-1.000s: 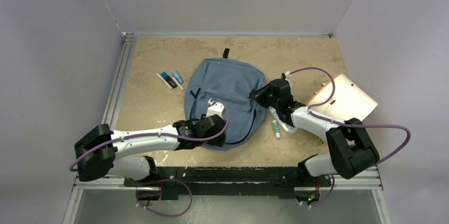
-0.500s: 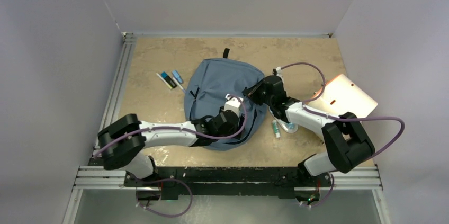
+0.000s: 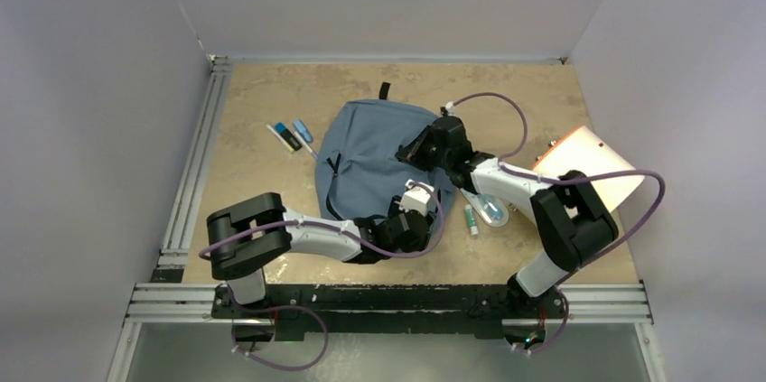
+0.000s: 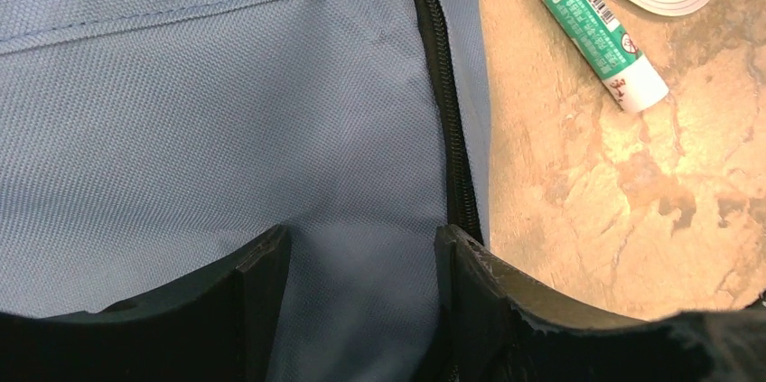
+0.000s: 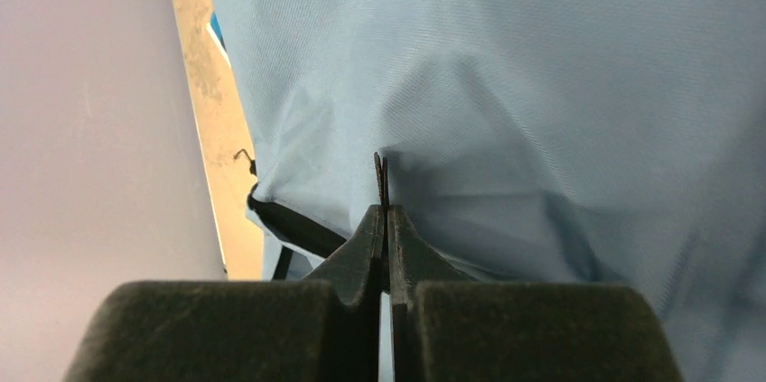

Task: Pack the student bag
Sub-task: Unzip the student bag at the center of the board.

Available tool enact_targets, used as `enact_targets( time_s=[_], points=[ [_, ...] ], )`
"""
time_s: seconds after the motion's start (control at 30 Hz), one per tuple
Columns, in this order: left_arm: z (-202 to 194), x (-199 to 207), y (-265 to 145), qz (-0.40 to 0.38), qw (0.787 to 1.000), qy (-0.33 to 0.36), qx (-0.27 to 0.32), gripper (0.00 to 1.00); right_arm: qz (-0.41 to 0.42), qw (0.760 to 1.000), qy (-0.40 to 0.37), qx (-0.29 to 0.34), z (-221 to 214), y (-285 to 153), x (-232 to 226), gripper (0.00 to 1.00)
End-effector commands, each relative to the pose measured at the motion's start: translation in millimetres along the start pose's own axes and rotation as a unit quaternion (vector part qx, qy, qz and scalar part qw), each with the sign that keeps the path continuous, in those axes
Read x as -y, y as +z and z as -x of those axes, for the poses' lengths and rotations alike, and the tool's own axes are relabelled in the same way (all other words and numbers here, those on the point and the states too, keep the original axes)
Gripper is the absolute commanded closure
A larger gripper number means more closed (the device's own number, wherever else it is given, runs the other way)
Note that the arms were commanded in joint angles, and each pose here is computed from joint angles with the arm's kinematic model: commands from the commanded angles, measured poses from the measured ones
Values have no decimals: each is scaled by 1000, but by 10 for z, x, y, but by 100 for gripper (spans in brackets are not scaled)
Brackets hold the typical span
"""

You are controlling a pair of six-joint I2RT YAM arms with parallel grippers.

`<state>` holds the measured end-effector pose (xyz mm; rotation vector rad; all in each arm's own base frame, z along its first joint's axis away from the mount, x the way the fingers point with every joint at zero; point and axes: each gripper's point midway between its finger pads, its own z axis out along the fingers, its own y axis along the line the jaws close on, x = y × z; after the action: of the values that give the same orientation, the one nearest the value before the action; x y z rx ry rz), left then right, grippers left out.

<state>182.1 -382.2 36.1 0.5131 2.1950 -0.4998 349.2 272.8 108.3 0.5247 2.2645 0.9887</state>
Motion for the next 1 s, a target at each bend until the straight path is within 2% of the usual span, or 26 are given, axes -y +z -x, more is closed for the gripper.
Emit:
enact_targets(
  time_s=[0.0,0.43,0.7,0.97],
  points=[
    [-375,212,0,-23,999,-7,-48,41,70,996,-56,-6,51,69,-520,100],
    [-671,331,130,-3,996,18,-82,42,80,976,-181,-94,-223,550,-806,100],
    [-790,354,154,-4,996,17,-86,42,107,970,-187,-110,-319,686,-1091,100],
    [-838,306,130,-6,996,11,-86,42,179,956,-192,-133,-426,540,-1442,100]
  ],
)
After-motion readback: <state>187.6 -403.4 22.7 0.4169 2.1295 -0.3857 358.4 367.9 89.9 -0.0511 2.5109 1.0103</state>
